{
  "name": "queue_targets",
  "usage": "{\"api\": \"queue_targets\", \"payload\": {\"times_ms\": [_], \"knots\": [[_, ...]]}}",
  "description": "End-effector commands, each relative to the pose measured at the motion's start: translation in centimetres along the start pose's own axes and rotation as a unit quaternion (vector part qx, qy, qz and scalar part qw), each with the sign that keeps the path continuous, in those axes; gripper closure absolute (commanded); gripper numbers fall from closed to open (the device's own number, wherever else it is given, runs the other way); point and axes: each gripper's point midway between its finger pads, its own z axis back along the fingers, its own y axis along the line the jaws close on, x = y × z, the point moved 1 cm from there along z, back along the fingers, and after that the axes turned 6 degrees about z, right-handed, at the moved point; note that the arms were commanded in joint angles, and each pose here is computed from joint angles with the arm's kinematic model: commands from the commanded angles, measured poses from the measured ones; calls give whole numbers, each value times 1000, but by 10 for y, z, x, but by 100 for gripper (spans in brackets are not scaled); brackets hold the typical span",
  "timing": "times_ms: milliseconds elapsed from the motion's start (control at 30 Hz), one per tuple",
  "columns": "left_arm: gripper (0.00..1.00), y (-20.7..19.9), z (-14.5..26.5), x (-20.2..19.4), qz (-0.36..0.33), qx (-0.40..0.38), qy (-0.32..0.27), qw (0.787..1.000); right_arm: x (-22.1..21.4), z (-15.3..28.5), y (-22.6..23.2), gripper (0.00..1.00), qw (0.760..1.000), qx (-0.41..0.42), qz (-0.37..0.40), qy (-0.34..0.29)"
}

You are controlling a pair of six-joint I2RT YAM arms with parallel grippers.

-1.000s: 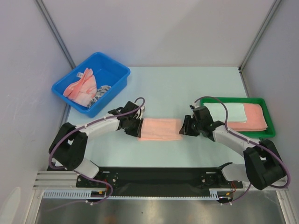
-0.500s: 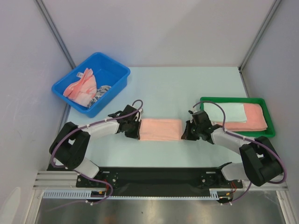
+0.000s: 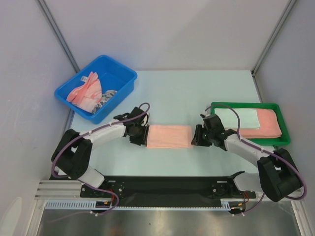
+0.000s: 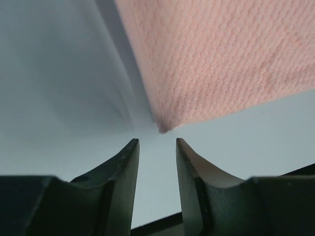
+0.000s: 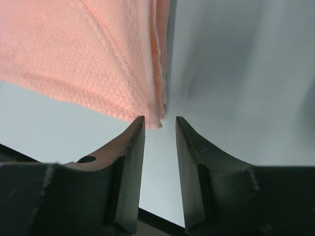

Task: Fold and stack the towels
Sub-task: Fold the towel

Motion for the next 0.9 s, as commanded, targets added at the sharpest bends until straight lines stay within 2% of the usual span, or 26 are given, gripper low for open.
{"api": "queue_targets", "payload": {"times_ms": [0, 100, 167, 200, 267, 367, 567, 733, 867], "knots": [[59, -4, 43, 34, -6, 31, -54, 998, 32, 22, 7, 63, 999, -22, -2, -35], [59, -27, 61, 62, -14, -10, -93, 996, 50, 25, 18, 65, 999, -8, -3, -47], [61, -51, 62, 60, -19, -76, -86, 993, 67, 25, 30, 69, 998, 14, 4, -68], [61, -63, 60, 67, -15, -108, -102, 989, 66, 17, 36, 70, 998, 32, 9, -55], [64, -63, 43, 54, 2, -127, -83, 988, 75, 8, 45, 71, 996, 61, 21, -63], [66, -51, 12, 33, 35, -114, -54, 991, 73, -19, 36, 71, 996, 64, 32, -44], [71, -1, -33, -5, 66, -11, -12, 998, 80, -51, -3, 74, 998, 40, 22, -37], [71, 0, -27, -3, 67, -6, -23, 997, 90, -46, -3, 75, 997, 55, 32, -45], [63, -19, 4, 20, 47, -31, -42, 998, 105, -28, 11, 73, 995, 75, 49, -47]]}}
